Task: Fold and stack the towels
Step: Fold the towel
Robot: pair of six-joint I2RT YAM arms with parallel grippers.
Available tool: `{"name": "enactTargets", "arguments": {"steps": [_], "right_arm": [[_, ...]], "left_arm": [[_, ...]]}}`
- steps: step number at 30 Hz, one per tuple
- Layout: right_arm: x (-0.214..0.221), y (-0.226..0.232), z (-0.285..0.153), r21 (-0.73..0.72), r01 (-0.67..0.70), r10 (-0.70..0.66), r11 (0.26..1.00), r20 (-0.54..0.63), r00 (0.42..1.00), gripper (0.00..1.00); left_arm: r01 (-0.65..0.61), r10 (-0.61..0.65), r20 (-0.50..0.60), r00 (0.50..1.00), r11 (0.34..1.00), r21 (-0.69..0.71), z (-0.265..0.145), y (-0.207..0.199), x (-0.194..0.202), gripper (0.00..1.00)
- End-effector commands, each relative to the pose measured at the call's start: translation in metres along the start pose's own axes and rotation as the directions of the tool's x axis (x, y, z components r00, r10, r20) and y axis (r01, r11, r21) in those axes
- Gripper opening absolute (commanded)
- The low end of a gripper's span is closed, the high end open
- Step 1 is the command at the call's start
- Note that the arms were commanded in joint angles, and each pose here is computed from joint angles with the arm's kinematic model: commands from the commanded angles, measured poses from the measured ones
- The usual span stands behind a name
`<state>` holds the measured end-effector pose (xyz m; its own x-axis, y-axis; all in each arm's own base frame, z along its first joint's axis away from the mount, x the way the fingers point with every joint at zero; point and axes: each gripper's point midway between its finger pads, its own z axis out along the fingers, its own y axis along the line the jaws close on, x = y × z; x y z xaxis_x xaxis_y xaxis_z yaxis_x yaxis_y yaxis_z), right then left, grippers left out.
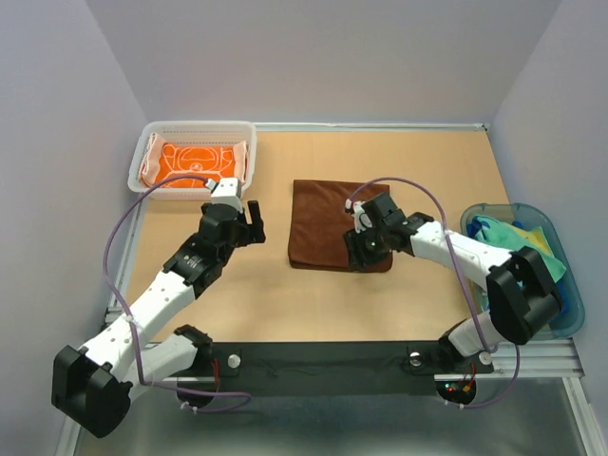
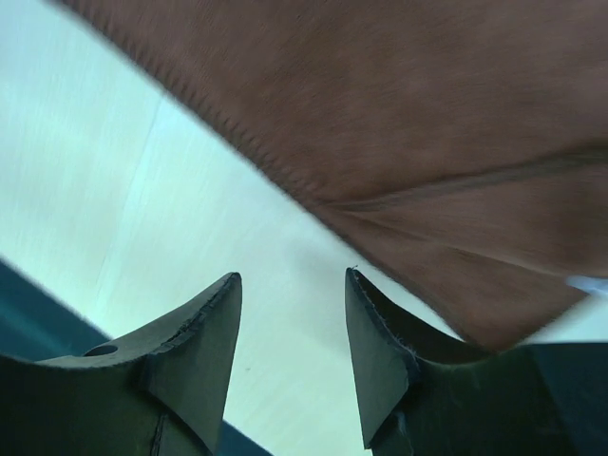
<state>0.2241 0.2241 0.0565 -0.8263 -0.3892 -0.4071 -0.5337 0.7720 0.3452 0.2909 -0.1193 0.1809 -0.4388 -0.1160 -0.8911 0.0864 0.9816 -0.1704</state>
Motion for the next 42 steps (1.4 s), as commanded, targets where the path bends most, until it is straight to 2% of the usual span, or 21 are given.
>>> {"name": "enactTargets", "arguments": {"steps": [1,3,9,10,13,18,25,30,35,42], "right_arm": [[-0.064,-0.030,-0.043,0.265,-0.068,0.003,0.962,0.236,0.972,0.53],[-0.087,-0.044,-0.059,0.364,-0.100,-0.014,0.926,0.299,0.954,0.53],[-0.113,-0.073,-0.052,0.508,-0.138,-0.025,0.850,0.301,0.953,0.52],[-0.111,-0.078,-0.045,0.519,-0.140,-0.016,0.843,0.285,0.959,0.52],[-0.115,-0.085,-0.037,0.542,-0.153,-0.004,0.826,0.279,0.960,0.50],[-0.107,-0.098,-0.016,0.565,-0.159,0.031,0.810,0.230,0.973,0.48],[-0.086,-0.103,0.000,0.559,-0.166,0.075,0.813,0.182,0.980,0.47],[-0.057,-0.104,0.001,0.559,-0.178,0.112,0.810,0.150,0.982,0.47],[-0.029,-0.107,-0.001,0.565,-0.195,0.148,0.802,0.127,0.981,0.47],[0.003,-0.103,-0.014,0.540,-0.319,0.267,0.779,0.176,0.948,0.47]], "left_arm": [[0.100,-0.093,-0.086,0.992,0.992,0.079,0.005,-0.026,0.010,0.86],[0.115,-0.102,-0.131,0.986,0.989,0.094,0.007,-0.037,0.020,0.84],[0.066,-0.046,-0.266,0.963,0.995,0.068,0.027,-0.074,0.052,0.74],[0.041,-0.022,-0.306,0.952,0.998,0.055,0.034,-0.077,0.066,0.68],[0.002,0.017,-0.338,0.941,0.998,0.057,0.043,-0.095,0.079,0.57],[-0.036,0.054,-0.383,0.922,0.998,0.053,0.059,-0.109,0.097,0.47],[-0.053,0.042,-0.533,0.845,0.999,-0.005,0.059,-0.092,0.162,0.29],[-0.035,0.019,-0.589,0.808,0.999,-0.015,0.051,-0.082,0.191,0.25],[-0.023,0.003,-0.607,0.795,0.999,-0.025,0.048,-0.076,0.199,0.23],[-0.007,-0.017,-0.608,0.794,0.999,-0.037,0.043,-0.072,0.198,0.22]]}}
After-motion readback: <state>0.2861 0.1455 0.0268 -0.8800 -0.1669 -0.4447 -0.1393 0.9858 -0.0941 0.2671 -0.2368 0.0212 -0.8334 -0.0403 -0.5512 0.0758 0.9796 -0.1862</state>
